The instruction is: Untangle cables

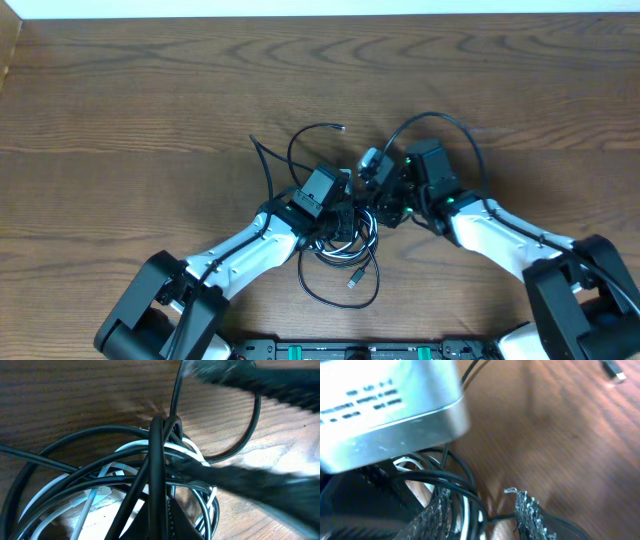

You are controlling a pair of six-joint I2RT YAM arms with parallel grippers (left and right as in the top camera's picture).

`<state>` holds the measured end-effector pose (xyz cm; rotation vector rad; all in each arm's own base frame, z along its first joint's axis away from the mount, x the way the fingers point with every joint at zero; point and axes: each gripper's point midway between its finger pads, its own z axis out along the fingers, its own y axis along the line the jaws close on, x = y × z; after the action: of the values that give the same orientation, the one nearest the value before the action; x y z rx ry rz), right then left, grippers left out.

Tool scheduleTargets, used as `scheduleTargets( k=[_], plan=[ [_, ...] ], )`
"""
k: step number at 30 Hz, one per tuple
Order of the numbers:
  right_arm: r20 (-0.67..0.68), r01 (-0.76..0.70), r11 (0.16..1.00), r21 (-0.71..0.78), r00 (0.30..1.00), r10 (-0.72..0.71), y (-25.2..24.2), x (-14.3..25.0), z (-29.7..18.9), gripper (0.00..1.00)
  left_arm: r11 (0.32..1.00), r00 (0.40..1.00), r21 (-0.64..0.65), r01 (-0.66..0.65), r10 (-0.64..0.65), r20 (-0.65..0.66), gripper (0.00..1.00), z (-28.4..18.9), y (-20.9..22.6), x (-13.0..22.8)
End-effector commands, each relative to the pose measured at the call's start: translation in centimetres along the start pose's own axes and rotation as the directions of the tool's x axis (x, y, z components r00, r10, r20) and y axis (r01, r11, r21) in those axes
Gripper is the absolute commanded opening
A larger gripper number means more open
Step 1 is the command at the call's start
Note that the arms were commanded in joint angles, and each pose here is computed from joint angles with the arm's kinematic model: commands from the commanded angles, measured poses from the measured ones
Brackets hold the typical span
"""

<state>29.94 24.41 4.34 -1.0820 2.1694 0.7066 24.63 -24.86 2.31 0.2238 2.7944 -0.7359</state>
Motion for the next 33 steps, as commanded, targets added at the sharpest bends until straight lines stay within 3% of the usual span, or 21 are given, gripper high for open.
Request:
scheduleTargets(
  k=[1, 6, 10, 16, 21, 25, 33],
  plan=[
    [-0.046, -0.006, 1.0, 0.03, 0.999, 0.007, -0.4, 1.5, 1.0, 0.41, 1.0, 1.0, 0.009, 0.002, -0.002, -0.013, 0.08, 0.1, -0.1, 0.2],
    [-0.045, -0.006, 1.0, 0.031, 0.999, 0.007, -0.6, 1.7, 1.3, 0.33, 1.0, 1.0, 0.009, 0.003, -0.002, -0.013, 0.08, 0.1, -0.1, 0.2],
    [-0.038, -0.003, 0.999, 0.033, 0.999, 0.004, -0.7, 1.5, 1.3, 0.01, 1.0, 1.0, 0.002, 0.003, -0.003, -0.01, 0.08, 0.1, 0.0, 0.1],
    [-0.033, -0.031, 0.999, 0.041, 0.999, 0.032, -1.0, 1.4, 1.1, 0.01, 0.998, 1.0, -0.068, 0.007, -0.006, 0.005, 0.08, 0.0, 1.3, 0.1],
    [-0.003, -0.182, 0.975, 0.13, 0.983, 0.184, -3.8, 1.4, -0.3, 0.01, 0.994, 1.0, -0.112, 0.016, -0.018, -0.02, 0.08, -0.1, 2.2, 0.8],
    [0.041, -0.354, 0.913, 0.202, 0.935, 0.353, -7.1, 2.4, -2.1, 0.01, 0.991, 0.999, -0.13, 0.019, -0.024, -0.034, 0.08, -0.1, 2.6, 1.2],
    [0.11, -0.565, 0.782, 0.264, 0.823, 0.557, -11.2, 4.6, -5.2, 0.01, 0.991, 0.999, -0.13, 0.02, -0.024, -0.034, 0.08, -0.1, 2.6, 1.2]
  ],
)
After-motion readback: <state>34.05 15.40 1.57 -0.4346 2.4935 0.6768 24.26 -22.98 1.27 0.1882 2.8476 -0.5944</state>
